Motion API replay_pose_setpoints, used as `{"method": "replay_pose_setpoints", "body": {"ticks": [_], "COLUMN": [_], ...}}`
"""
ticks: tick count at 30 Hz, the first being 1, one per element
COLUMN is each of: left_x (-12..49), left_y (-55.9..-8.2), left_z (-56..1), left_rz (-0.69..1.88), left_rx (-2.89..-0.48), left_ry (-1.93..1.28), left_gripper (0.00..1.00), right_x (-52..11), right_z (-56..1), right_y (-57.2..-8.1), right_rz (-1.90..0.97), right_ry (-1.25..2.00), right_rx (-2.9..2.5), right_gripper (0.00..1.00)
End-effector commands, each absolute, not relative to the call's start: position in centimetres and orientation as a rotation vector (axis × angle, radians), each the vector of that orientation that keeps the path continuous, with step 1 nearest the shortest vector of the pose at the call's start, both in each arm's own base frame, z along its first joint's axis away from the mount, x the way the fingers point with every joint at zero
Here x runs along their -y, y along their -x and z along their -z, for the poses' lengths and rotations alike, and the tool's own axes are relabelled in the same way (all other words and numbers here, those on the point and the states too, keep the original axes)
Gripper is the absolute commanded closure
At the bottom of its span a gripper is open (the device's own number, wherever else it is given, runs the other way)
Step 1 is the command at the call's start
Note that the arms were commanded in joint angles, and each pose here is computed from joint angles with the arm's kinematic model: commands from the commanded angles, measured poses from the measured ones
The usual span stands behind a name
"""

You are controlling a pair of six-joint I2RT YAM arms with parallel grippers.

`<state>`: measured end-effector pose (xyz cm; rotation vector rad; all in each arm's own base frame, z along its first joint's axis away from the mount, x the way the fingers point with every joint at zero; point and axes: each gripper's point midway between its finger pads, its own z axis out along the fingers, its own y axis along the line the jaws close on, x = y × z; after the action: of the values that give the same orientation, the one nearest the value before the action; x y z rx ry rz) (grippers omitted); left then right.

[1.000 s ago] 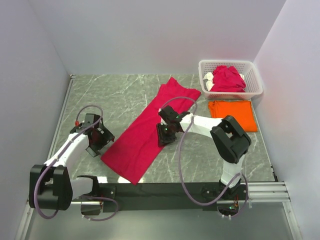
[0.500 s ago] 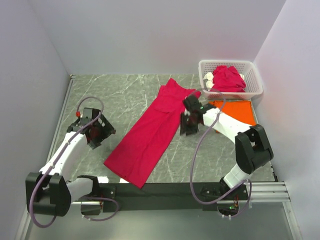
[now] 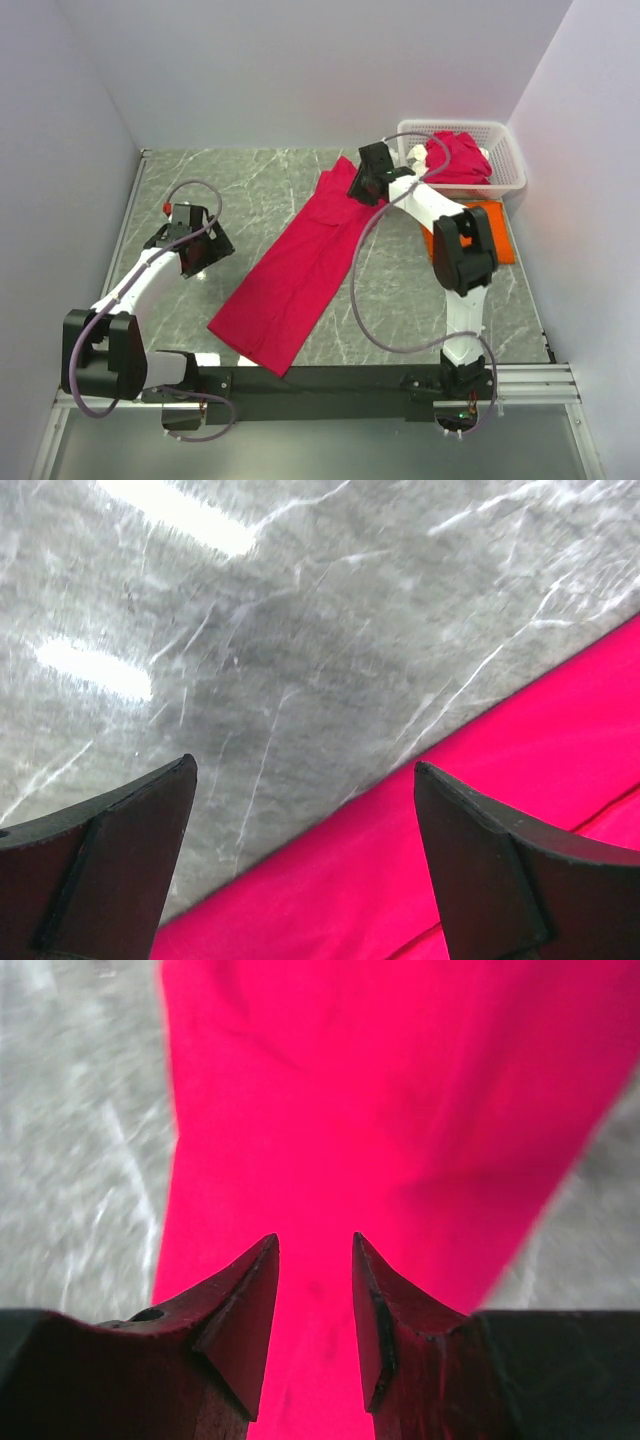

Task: Fold and stack the t-shirts
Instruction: Fold the tshirt

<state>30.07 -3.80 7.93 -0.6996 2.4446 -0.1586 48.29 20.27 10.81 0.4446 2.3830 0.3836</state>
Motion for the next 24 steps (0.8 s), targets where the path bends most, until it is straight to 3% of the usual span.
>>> {"method": "replay_pose_setpoints", "body": {"ticks": [1,6,17,24], "left_x": [3.6,5.7,18.8,21.6], "left_y": [-31.7,-29.8,-26.5,-24.1], "left_z": [-9.8,-8.6,-6.4,-2.7], "left_rz": [0.168,0.181,0.32,0.281], "left_rx": [-2.367,-2.468,-2.669,-2.81], "left_ry": [0.631,0.595,0.234,0.164], "left_gripper": [0.04,0.08,0.25,0.33], "right_x": [-20.7,-20.9,-20.2,-19.9], "right_z": [-10.6,-7.2,-4.8,-4.0], "right_y": [-51.4,-52.1,-50.6,-49.3], "right_rz": [-0.416,-0.415,-0.385,-0.393], "right_ry": [-0.562,-0.623,-0.676,-0.711], "right_rx": [-2.323,-2.375,-2.428,-2.451], "right_gripper": [0.57,0.57,0.57,0.57]}}
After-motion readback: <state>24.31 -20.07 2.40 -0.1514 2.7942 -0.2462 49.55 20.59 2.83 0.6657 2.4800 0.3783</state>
